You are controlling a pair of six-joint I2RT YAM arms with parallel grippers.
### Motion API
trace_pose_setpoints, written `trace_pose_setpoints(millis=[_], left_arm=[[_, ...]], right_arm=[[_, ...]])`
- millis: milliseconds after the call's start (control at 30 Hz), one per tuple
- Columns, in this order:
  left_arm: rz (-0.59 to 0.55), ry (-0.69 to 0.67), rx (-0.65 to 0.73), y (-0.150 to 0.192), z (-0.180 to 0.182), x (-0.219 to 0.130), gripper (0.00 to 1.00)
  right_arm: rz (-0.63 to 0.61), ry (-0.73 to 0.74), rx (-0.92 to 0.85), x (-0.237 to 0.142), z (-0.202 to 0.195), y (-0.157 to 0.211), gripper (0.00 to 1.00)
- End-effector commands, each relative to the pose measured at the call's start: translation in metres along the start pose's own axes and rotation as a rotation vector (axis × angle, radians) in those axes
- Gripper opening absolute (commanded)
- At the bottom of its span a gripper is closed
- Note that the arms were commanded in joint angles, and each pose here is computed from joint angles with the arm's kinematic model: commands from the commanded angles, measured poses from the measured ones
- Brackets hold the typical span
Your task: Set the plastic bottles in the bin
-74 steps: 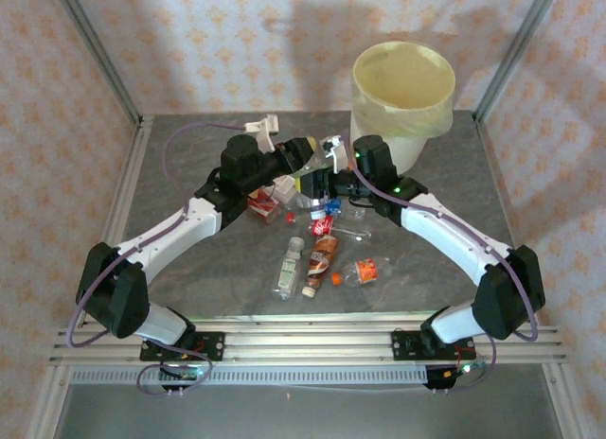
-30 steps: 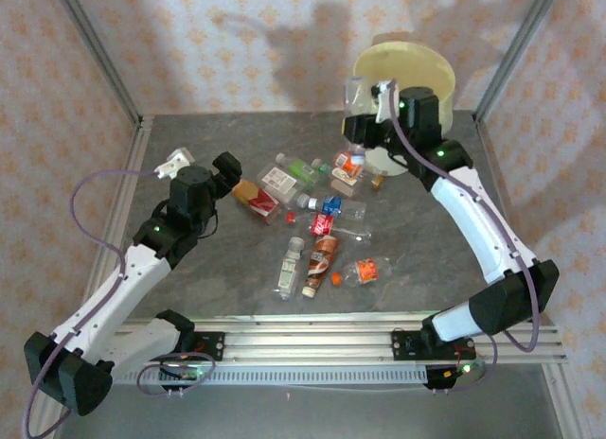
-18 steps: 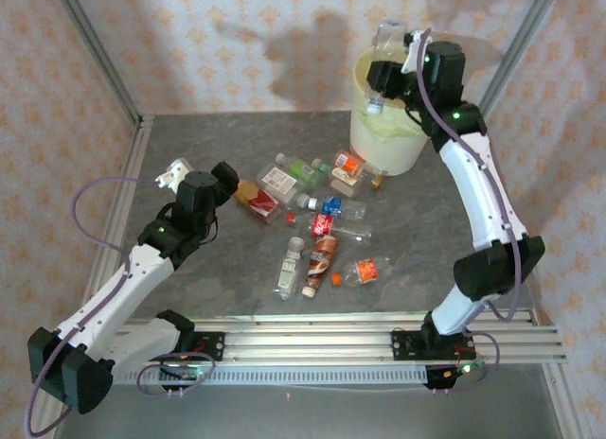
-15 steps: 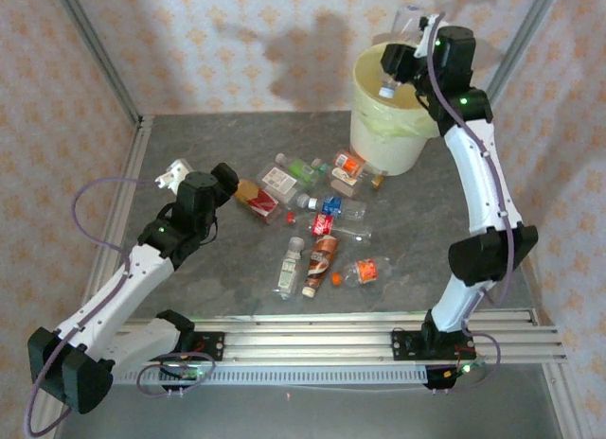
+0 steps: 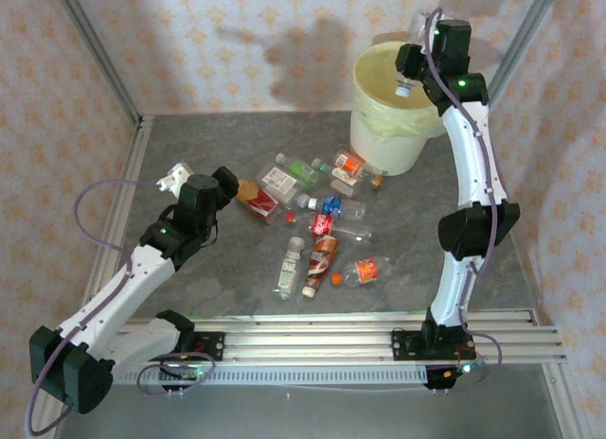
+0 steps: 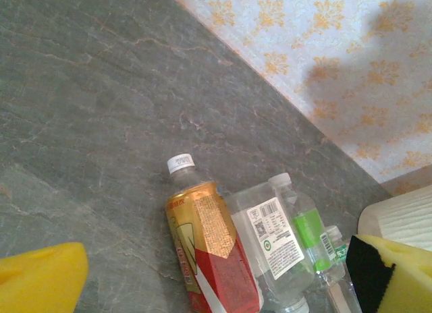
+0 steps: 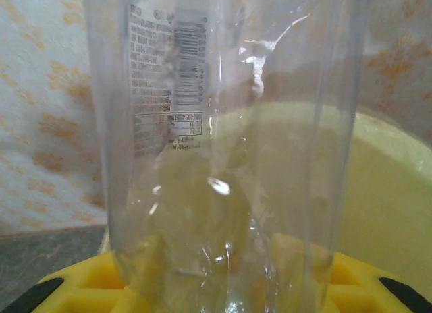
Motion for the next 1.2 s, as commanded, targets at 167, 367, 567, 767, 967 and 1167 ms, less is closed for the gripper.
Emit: trace_pose_setpoints(millis=[167, 367, 567, 767, 967, 1167], left_arm=[[-0.005, -0.077, 0.009, 0.003, 0.011, 0.003, 1.00], [0.003, -0.074, 0.002, 0.004, 0.009, 0.005, 1.00], [0.032, -0.039, 0.019, 0.007, 0.004, 0.009, 1.00], [0.050, -0.028, 0.038, 0.009, 0.001, 0.012, 1.00], [0.080, -0.033, 0.073, 0.010, -0.004, 0.017, 1.00], [0.099, -0.046, 0.086, 0.011, -0.006, 0.023, 1.00]], right_arm=[[0.071, 0.166, -0.063, 0.021, -0.020, 0.016, 0.40], [0.122, 0.189, -0.058, 0.038, -0.025, 0.028, 0.43], [0.171, 0.226, -0.063, 0.050, -0.030, 0.037, 0.47], [0.184, 0.292, -0.094, 0.057, -0.036, 0.043, 0.53], [0.194, 0.319, -0.100, 0.058, -0.038, 0.044, 0.61], [0.166, 0.297, -0.079, 0.052, -0.033, 0.037, 0.68]])
Point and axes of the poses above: each hand's point on the last joint's axis, 136 mm out from that joint toward the fingers, its own x axis out along the fingers, its own z axis along the line the jaws close on, y = z × x, the point moved 9 cm from there along -x, back along the fingers, and after that the axes turned 8 degrees about x, right-handed, at the moved point
